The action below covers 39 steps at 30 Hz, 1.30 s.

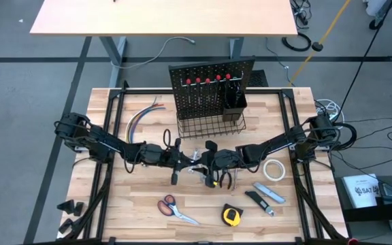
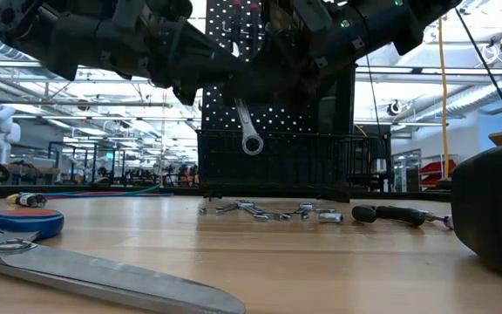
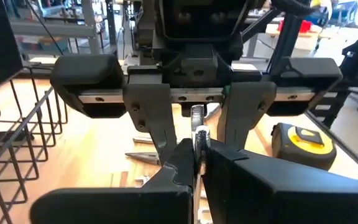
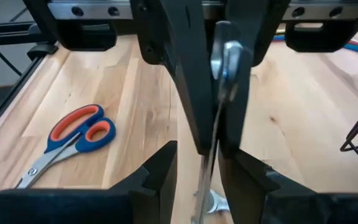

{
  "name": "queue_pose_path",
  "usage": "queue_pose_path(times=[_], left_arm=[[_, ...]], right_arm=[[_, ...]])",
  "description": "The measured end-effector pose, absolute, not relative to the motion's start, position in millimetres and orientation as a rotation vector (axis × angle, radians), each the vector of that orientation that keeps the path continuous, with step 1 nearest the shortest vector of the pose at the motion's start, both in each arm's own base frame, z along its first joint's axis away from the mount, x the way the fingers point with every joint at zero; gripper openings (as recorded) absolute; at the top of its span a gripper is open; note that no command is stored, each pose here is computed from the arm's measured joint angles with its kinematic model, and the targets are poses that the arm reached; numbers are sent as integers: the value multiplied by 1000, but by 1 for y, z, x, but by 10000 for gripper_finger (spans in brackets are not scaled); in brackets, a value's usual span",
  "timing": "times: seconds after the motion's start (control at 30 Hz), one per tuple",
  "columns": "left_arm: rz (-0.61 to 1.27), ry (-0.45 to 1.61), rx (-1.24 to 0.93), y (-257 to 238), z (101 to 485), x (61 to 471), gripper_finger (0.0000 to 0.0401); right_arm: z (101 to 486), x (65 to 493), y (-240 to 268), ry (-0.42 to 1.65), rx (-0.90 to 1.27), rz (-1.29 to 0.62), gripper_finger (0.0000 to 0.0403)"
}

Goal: Hang tools onto peg board
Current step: Put the wrench into the black bin on the pegboard

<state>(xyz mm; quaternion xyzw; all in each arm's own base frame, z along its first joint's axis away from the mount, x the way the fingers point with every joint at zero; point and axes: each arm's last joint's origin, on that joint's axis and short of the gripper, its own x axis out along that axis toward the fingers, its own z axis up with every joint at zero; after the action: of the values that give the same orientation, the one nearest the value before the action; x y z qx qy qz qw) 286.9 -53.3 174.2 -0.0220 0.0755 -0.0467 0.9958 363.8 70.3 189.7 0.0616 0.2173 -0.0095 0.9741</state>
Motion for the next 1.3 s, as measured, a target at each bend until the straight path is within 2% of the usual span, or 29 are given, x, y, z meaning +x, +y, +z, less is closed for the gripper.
queue_pose_path(times=[0.33, 0.57, 0.77, 1.1, 1.3], left_arm=[[-139, 169, -80, -50, 173, 287, 12], [-139, 190, -79, -50, 171, 287, 12], [-138, 191, -73, -50, 171, 287, 13], [-133, 209, -56, -50, 169, 287, 84], [-129, 202, -24, -50, 170, 287, 133]], right_arm=[[190, 364, 70, 438, 116, -18, 99], [189, 363, 70, 448, 107, -18, 63], [188, 363, 70, 456, 110, -19, 14], [189, 362, 72, 455, 97, -24, 4], [203, 353, 73, 453, 73, -75, 4]])
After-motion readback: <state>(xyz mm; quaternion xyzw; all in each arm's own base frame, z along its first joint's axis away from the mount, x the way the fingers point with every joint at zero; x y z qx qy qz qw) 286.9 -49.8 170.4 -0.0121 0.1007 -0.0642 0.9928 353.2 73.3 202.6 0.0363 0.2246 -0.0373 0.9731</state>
